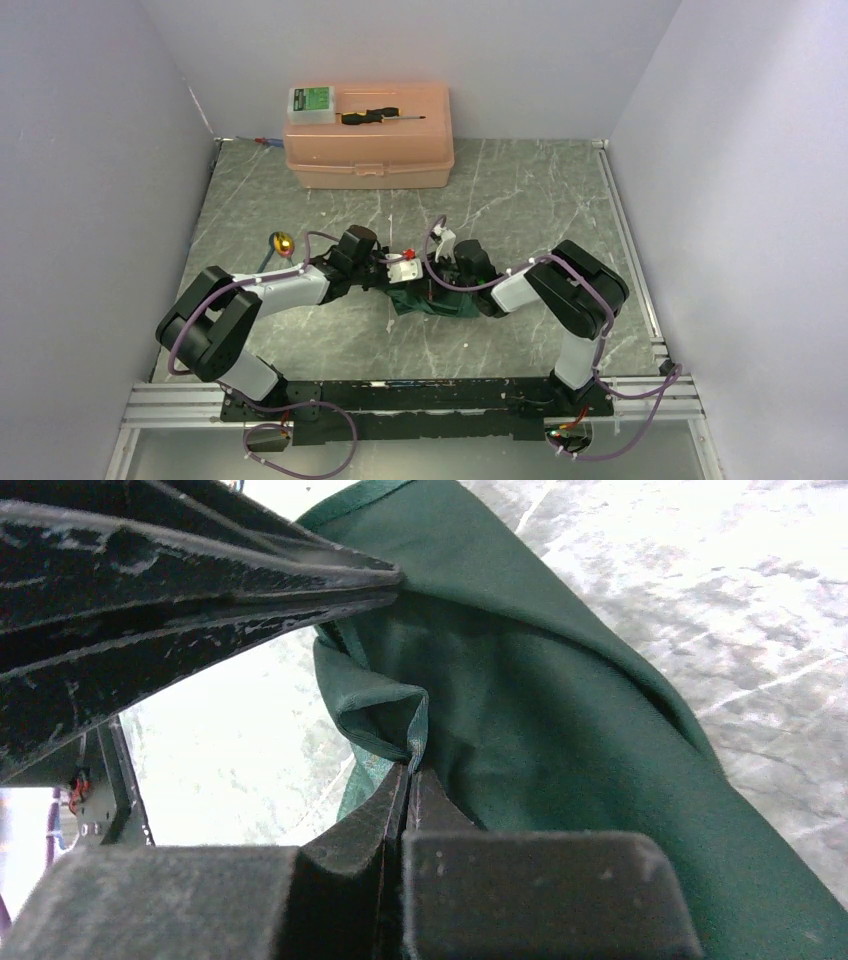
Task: Fold the napkin into a case and place the utensils inside
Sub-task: Fold the 2/3-rectangle-folded napkin at the center of the board.
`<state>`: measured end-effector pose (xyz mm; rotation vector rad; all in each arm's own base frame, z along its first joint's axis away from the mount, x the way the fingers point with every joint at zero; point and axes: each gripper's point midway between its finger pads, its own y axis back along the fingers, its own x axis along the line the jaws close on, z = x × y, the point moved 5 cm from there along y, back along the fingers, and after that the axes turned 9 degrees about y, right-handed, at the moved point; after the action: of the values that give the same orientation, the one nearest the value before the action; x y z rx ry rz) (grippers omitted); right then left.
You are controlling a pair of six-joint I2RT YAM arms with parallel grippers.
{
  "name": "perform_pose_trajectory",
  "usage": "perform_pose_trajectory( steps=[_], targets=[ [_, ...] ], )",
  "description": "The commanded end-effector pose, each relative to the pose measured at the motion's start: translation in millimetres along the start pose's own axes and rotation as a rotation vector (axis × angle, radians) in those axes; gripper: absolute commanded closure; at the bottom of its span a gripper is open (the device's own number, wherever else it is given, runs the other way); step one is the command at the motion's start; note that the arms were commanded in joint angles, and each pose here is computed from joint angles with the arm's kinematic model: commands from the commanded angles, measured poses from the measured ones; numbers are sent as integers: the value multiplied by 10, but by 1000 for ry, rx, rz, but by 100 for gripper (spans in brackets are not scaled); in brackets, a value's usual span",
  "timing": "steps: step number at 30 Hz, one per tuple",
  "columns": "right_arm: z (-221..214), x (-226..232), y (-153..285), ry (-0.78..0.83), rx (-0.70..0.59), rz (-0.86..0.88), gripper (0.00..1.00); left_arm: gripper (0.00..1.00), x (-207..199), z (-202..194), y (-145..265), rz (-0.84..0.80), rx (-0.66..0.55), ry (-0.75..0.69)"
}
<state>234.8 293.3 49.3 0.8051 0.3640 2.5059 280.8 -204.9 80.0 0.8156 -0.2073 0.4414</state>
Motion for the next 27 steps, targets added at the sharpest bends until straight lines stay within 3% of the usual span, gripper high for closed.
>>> perform_pose_trajectory(
  steps=[1,23,24,27],
  targets=[
    [138,-17,-43,-28,0,3,100,97,66,115,25,25,-52,12],
    [-167,-155,-26,-116,249,-104,100,97,25,148,99,24,-85,26],
    [-182,-149,-13,-118,252,-101,100,95,26,137,96,24,-79,21],
    [-210,-134,7,-127,251,-92,100,58,11,84,94,27,-60,33]
  ],
)
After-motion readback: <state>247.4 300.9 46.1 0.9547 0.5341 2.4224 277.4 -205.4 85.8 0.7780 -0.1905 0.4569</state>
